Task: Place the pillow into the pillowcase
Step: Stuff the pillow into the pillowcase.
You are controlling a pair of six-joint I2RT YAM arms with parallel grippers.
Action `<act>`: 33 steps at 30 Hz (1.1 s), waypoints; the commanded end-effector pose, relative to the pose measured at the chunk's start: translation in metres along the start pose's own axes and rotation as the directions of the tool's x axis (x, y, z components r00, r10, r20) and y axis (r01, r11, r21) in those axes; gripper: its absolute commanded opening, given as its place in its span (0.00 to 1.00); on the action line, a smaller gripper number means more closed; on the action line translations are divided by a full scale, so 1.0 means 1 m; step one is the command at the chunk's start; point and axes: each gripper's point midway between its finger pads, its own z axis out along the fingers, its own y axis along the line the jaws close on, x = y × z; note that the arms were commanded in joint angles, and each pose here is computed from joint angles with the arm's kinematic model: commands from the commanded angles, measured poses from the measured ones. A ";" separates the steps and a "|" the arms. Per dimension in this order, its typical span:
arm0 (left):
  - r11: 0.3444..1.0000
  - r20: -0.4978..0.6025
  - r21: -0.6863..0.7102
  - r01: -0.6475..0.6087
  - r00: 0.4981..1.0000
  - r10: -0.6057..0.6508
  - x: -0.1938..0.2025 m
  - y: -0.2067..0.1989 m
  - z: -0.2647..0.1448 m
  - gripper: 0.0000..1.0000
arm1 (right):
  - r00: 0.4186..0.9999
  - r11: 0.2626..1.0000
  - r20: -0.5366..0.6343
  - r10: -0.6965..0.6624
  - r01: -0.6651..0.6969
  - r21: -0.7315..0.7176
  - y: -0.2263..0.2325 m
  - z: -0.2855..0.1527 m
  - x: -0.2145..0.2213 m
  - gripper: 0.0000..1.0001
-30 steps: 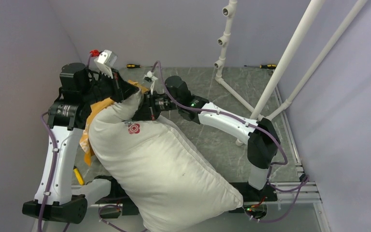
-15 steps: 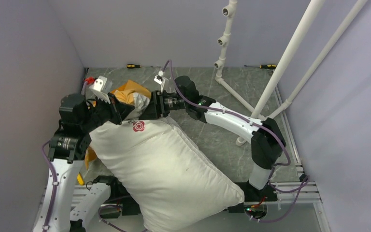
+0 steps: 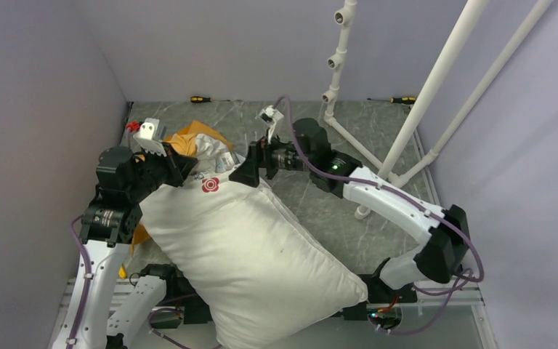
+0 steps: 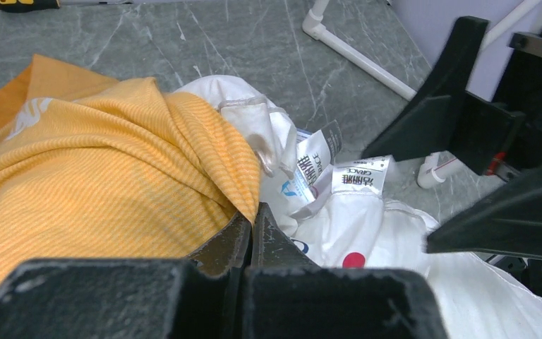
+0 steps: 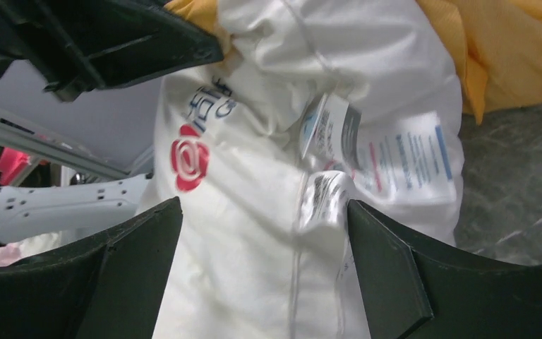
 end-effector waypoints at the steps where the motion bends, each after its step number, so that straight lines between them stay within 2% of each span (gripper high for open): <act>1: 0.999 -0.002 0.052 0.013 1.000 -0.013 -0.005 -0.015 -0.007 0.00 | 0.991 0.990 0.051 -0.124 0.127 -0.057 0.004 0.027 -0.027 0.89; 9: 0.999 -0.003 0.044 0.011 1.000 -0.011 -0.006 -0.016 -0.011 0.00 | 0.975 0.976 0.127 -0.183 0.196 -0.097 0.015 0.067 -0.064 0.74; 15: 0.999 -0.004 0.034 0.008 1.000 -0.008 -0.009 -0.015 -0.012 0.00 | 0.963 0.967 0.187 -0.193 0.219 -0.131 0.025 0.067 -0.069 0.79; 19: 0.999 -0.015 0.048 0.008 1.000 -0.007 -0.011 -0.017 -0.009 0.00 | 0.963 0.952 0.193 -0.188 0.227 -0.206 0.038 0.072 -0.061 0.76; 21: 0.998 -0.022 0.056 0.004 1.000 -0.003 -0.012 -0.018 -0.008 0.00 | 0.970 0.944 0.171 -0.172 0.213 -0.254 0.043 0.080 -0.056 0.65; 25: 0.999 -0.011 0.052 -0.012 1.000 0.013 -0.019 -0.018 -0.007 0.00 | 0.986 0.946 0.118 -0.117 0.147 -0.290 0.039 0.100 -0.042 0.03; 26: 0.999 -0.007 0.041 -0.019 1.000 0.019 -0.023 -0.017 -0.008 0.00 | 0.988 0.948 0.108 -0.108 0.136 -0.289 0.038 0.103 -0.039 0.00; 33: 0.997 0.078 -0.026 -0.079 0.994 0.081 -0.073 -0.017 -0.016 0.00 | 0.995 0.938 0.052 -0.091 0.103 -0.331 0.049 0.100 -0.018 0.00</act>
